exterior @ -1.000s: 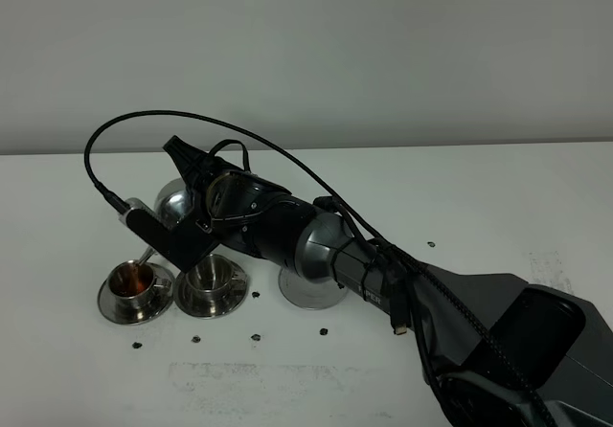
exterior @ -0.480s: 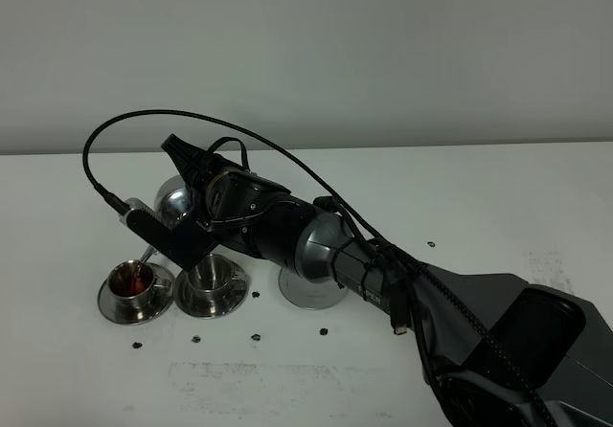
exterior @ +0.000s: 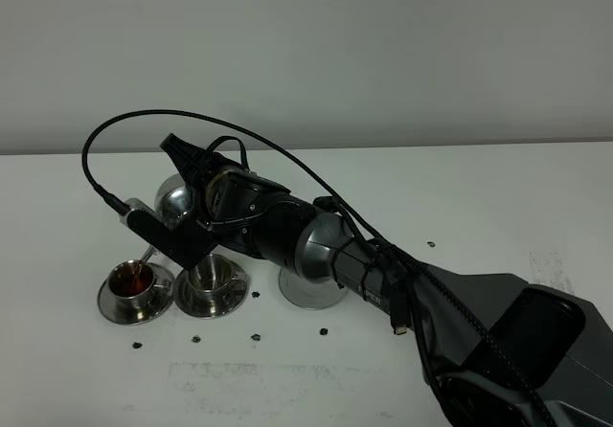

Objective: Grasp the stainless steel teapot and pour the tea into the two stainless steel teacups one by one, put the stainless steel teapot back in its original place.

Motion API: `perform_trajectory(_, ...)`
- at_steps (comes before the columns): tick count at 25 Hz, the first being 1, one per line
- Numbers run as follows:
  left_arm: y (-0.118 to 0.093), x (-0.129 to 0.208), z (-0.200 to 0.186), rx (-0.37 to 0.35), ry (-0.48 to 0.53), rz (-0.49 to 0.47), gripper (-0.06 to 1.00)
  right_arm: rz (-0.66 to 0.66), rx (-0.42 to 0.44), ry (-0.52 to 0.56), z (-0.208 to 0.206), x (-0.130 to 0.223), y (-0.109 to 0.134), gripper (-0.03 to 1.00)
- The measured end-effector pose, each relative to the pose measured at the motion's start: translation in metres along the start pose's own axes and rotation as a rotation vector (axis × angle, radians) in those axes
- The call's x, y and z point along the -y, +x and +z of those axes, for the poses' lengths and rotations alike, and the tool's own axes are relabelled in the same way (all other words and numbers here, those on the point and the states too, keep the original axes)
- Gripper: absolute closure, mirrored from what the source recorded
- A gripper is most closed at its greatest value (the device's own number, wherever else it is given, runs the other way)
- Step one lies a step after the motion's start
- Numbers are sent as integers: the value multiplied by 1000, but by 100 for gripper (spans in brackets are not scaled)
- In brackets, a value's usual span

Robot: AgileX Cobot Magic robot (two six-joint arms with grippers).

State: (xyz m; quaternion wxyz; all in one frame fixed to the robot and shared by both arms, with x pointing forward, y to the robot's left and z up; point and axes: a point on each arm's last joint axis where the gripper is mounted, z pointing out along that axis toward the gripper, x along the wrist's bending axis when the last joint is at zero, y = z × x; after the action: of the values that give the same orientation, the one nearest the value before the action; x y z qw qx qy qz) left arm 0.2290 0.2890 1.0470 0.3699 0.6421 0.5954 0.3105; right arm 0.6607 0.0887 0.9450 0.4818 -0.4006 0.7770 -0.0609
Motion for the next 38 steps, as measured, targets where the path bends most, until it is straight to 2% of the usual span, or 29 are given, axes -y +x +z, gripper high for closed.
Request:
perform_trajectory(30,0,0,0,0,0,0,45,-12,13,4,0,0,-1,76)
perform_trajectory(38,0,0,0,0,0,0,45,64,-5,-28,0,-3,0,76)
